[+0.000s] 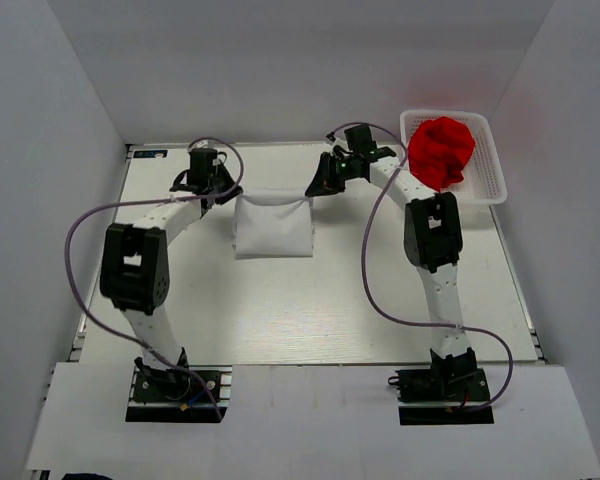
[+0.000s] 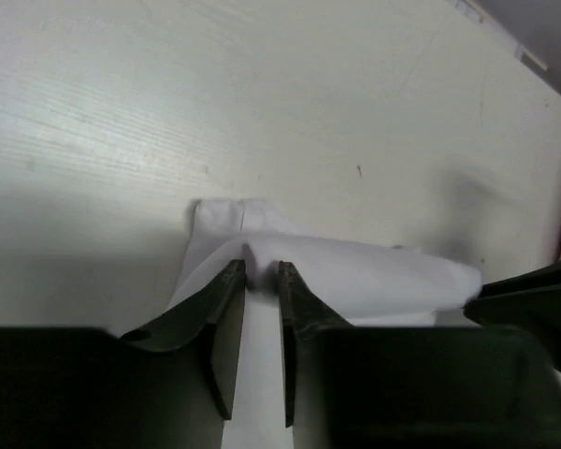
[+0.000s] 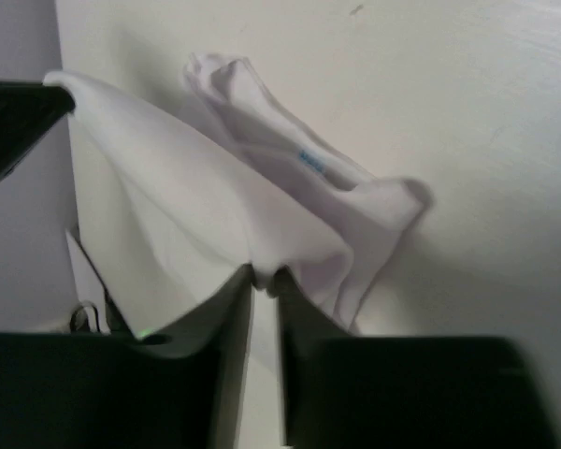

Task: Fold and stack the t-shirts
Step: Fold the long partially folded tshirt into a neat square, then put the neatly folded tshirt into the corner of the board with the left arm

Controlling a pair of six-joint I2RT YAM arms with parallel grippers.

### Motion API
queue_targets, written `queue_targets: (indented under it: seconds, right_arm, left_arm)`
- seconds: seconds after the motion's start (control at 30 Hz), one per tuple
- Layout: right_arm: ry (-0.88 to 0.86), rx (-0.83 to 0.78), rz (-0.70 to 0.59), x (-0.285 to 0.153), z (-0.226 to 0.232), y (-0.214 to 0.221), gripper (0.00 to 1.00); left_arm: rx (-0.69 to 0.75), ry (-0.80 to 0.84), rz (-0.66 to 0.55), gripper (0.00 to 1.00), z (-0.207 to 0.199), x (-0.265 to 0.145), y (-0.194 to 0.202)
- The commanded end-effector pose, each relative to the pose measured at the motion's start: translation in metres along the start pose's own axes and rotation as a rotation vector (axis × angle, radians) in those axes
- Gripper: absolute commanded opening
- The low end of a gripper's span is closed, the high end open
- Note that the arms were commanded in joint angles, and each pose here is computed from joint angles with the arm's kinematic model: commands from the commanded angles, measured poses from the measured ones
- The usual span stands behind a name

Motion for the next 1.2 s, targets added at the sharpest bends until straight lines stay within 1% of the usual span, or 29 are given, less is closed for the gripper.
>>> queue_targets:
  seconds: [0.0,0.03,0.07,0.1,0.13,0.17,0.2,0.23,0.27,0.3,0.37,0.4,0.43,0.47,0.5,0.53,0.57,0.63,0.73,0.8,0.87,0.9,0.93,0.97,1.03,1.07,1.1,1.13,1.17]
  right_arm:
    - [0.011,0.009,-0.172,0.002,-0.009,-0.049,0.31]
    - [-0.013,0.0,-0.213,0.0,-0.01,-0.058,0.9]
    - [-0.017,0.002,-0.221,0.001,-0.01,-0.059,0.9]
    - [-0.01,-0.013,-0.25,-0.005,-0.005,-0.065,0.9]
    - [-0.012,-0.029,-0.255,-0.008,-0.001,-0.066,0.9]
    - [0.001,-0.083,-0.274,-0.015,0.007,-0.069,0.9]
    - [0.037,-0.098,-0.302,-0.021,0.009,-0.068,0.9]
    - [0.032,-0.127,-0.319,-0.031,0.023,-0.067,0.9]
    - [0.049,-0.125,-0.304,-0.026,0.017,-0.057,0.9]
    - [0.051,-0.15,-0.313,-0.027,0.02,-0.054,0.9]
    - [0.059,-0.157,-0.292,-0.028,0.021,-0.038,0.9]
    - [0.062,-0.155,-0.273,-0.025,0.022,-0.032,0.9]
    - [0.07,-0.145,-0.241,-0.024,0.019,-0.021,0.9]
    - [0.067,-0.15,-0.232,-0.024,0.021,-0.017,0.9]
    - [0.062,-0.159,-0.227,-0.024,0.027,-0.012,0.9]
    - [0.076,-0.152,-0.21,-0.022,0.021,0.001,0.9]
    - [0.072,-0.166,-0.223,-0.026,0.026,0.002,0.9]
    - [0.083,-0.16,-0.217,-0.027,0.022,0.015,0.9]
    - [0.095,-0.162,-0.215,-0.031,0.024,0.023,0.9]
    - [0.103,-0.157,-0.209,-0.036,0.023,0.03,0.9]
    - [0.115,-0.152,-0.208,-0.038,0.019,0.036,0.9]
    - [0.11,-0.157,-0.212,-0.041,0.022,0.036,0.9]
    - [0.112,-0.155,-0.213,-0.042,0.021,0.037,0.9]
    - [0.114,-0.152,-0.209,-0.043,0.019,0.04,0.9]
    - [0.116,-0.165,-0.214,-0.046,0.019,0.041,0.9]
    - [0.117,-0.167,-0.22,-0.048,0.02,0.041,0.9]
    - [0.119,-0.165,-0.218,-0.047,0.017,0.044,0.9]
    - [0.122,-0.162,-0.223,-0.049,0.015,0.043,0.9]
    - [0.124,-0.159,-0.221,-0.049,0.014,0.044,0.9]
  left_arm:
    - [0.087,0.149,-0.074,0.37,-0.031,0.022,-0.038]
    - [0.107,0.107,0.003,0.48,-0.02,0.042,-0.023]
    - [0.139,0.113,-0.027,0.52,-0.034,0.044,-0.047]
    - [0.156,0.096,-0.001,0.59,-0.033,0.048,-0.048]
    - [0.166,0.067,0.045,0.59,-0.027,0.059,-0.042]
    - [0.182,0.044,0.063,0.59,-0.027,0.054,-0.044]
    - [0.198,0.044,0.063,0.59,-0.026,0.054,-0.044]
    - [0.198,0.031,0.061,0.59,-0.024,0.052,-0.043]
    - [0.21,0.026,0.052,0.59,-0.02,0.045,-0.04]
    - [0.217,0.034,0.054,0.59,-0.023,0.041,-0.034]
    - [0.244,0.027,0.083,0.61,-0.017,0.034,-0.02]
    - [0.255,0.029,0.08,0.61,-0.018,0.025,-0.021]
    - [0.26,0.01,0.1,0.66,-0.015,0.022,-0.012]
    - [0.272,-0.005,0.105,0.92,-0.011,0.019,-0.01]
    - [0.272,-0.029,0.114,1.0,-0.006,0.015,-0.007]
    - [0.282,-0.064,0.118,1.0,0.001,0.012,-0.003]
    - [0.281,-0.073,0.134,1.0,0.005,0.012,0.001]
    - [0.29,-0.052,0.17,1.0,0.007,0.012,0.011]
    - [0.283,-0.045,0.23,0.9,0.014,0.014,0.027]
    - [0.279,-0.037,0.264,0.86,0.019,0.017,0.038]
    - [0.278,-0.015,0.306,0.79,0.021,0.019,0.054]
    - [0.278,-0.015,0.306,0.76,0.021,0.019,0.054]
    - [0.274,-0.019,0.335,0.73,0.026,0.025,0.063]
    - [0.277,-0.025,0.36,0.65,0.027,0.026,0.07]
    - [0.286,0.028,0.393,0.55,0.025,0.027,0.078]
    - [0.283,0.049,0.399,0.41,0.024,0.027,0.081]
    - [0.286,0.094,0.409,0.34,0.021,0.024,0.084]
    - [0.289,0.124,0.39,0.25,0.016,0.026,0.081]
    - [0.288,0.124,0.391,0.0,0.016,0.023,0.082]
Point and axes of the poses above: each gripper's point midway between its finger pads, its own x axis out along the fingers, its own z axis along the line the jaws close on, y = z × x, the point moved 5 cm from there along -x, back along the fingers, and after that the axes turned 1 degree about x, right-handed, at the moved point
